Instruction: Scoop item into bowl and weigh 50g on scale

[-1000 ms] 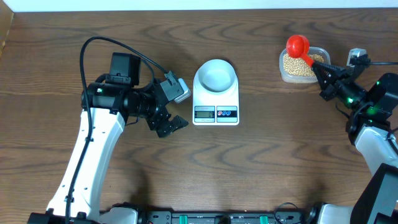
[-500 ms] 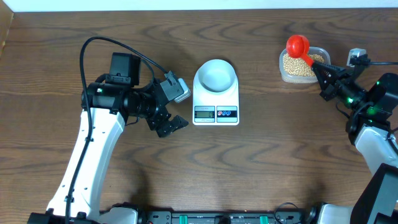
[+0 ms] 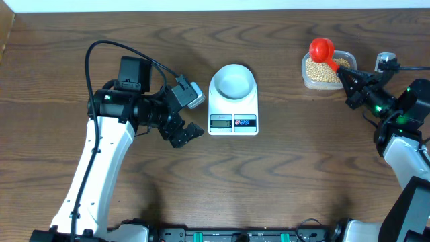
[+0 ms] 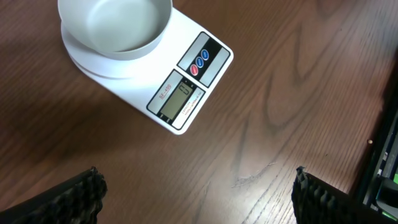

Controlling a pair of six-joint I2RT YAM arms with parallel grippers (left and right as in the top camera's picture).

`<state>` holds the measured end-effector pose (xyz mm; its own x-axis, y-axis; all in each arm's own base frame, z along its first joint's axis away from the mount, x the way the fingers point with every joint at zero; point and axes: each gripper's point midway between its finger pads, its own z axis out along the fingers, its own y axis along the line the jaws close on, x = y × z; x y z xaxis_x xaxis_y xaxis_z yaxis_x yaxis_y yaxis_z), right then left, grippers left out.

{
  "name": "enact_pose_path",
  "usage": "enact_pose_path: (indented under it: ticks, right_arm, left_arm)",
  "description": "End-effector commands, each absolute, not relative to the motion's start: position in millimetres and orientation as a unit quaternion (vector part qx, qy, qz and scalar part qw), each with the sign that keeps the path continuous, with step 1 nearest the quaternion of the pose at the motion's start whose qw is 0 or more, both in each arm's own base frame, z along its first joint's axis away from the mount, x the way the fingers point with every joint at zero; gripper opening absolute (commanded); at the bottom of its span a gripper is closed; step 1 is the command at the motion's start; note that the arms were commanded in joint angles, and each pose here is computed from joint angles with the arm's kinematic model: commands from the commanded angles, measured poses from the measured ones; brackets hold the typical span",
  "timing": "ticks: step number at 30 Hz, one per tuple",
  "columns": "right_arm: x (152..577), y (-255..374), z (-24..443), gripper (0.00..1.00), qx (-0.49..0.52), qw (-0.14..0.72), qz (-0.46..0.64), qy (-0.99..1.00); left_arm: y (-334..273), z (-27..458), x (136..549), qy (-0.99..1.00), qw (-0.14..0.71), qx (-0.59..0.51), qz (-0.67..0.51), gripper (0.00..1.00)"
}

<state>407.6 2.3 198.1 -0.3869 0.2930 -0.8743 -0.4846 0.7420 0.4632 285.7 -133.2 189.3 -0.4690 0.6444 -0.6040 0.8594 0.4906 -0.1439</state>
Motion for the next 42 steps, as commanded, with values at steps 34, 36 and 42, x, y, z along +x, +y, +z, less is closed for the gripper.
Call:
enact_pose_path:
  ticks: [34,36,42]
  right_arm:
    - [404.9,4.8,186.1,0.01,-0.028,0.52,0.377,0.766]
    - [404.9,4.7,186.1,0.01,-0.028,0.52,0.377,0.766]
    - [407.3,1.3,184.9,0.01,-0.02,0.523,0.368,0.768]
  left_arm:
    - [-123.8,200.0,287.0,0.822,0.262,0.463,-0.203,0.98]
    - [-123.3,198.9,284.1,0.824,0.256,0.461,-0.205,0.98]
    - [-123.1,198.2,282.2,0.826,0.252,0.461,-0.207,0.98]
